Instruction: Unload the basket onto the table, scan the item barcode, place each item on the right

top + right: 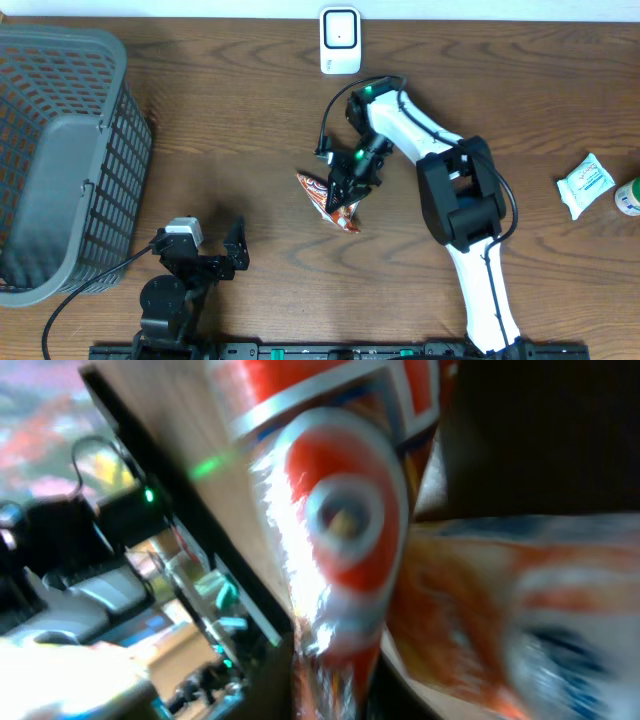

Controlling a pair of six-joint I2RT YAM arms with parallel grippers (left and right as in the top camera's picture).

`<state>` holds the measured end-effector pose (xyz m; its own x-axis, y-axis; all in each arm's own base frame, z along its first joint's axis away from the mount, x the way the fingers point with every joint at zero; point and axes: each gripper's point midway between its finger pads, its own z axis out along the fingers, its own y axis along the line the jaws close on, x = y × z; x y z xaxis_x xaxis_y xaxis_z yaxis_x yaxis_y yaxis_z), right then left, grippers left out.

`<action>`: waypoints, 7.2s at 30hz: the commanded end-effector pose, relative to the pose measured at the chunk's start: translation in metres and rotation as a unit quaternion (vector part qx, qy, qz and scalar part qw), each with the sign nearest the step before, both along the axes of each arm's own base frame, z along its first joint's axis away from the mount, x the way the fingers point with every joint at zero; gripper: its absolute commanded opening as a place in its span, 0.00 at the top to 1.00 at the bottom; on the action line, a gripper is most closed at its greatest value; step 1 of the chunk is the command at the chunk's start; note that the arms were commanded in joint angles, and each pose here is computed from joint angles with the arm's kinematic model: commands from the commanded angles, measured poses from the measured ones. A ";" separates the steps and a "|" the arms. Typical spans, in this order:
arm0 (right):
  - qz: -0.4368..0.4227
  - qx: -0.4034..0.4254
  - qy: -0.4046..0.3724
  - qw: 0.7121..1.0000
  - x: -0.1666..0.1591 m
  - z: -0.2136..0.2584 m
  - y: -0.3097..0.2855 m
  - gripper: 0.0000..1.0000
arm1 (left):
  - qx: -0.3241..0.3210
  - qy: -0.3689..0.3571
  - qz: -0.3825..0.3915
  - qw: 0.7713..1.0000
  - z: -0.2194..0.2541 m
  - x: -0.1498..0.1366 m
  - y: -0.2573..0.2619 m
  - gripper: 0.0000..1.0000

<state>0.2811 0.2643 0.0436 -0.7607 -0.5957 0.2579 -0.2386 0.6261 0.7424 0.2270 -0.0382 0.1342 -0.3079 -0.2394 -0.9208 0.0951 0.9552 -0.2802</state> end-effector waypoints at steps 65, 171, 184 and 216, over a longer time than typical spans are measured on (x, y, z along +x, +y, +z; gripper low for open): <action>-0.001 -0.114 -0.236 0.965 0.035 -0.038 0.082 0.01 | -0.004 0.019 -0.004 1.000 -0.012 -0.002 -0.001 0.02; -0.047 -0.541 -0.397 0.740 0.055 -0.002 -0.039 0.37 | -0.004 0.019 -0.004 1.000 -0.012 -0.002 -0.001 0.02; -0.063 -0.594 -0.446 0.666 0.097 0.081 -0.096 0.28 | -0.004 0.019 -0.004 1.000 -0.012 -0.002 -0.001 0.02; 0.120 -0.681 -0.454 0.562 0.057 -0.026 -0.174 0.18 | -0.004 0.019 -0.004 1.000 -0.012 -0.002 -0.001 0.02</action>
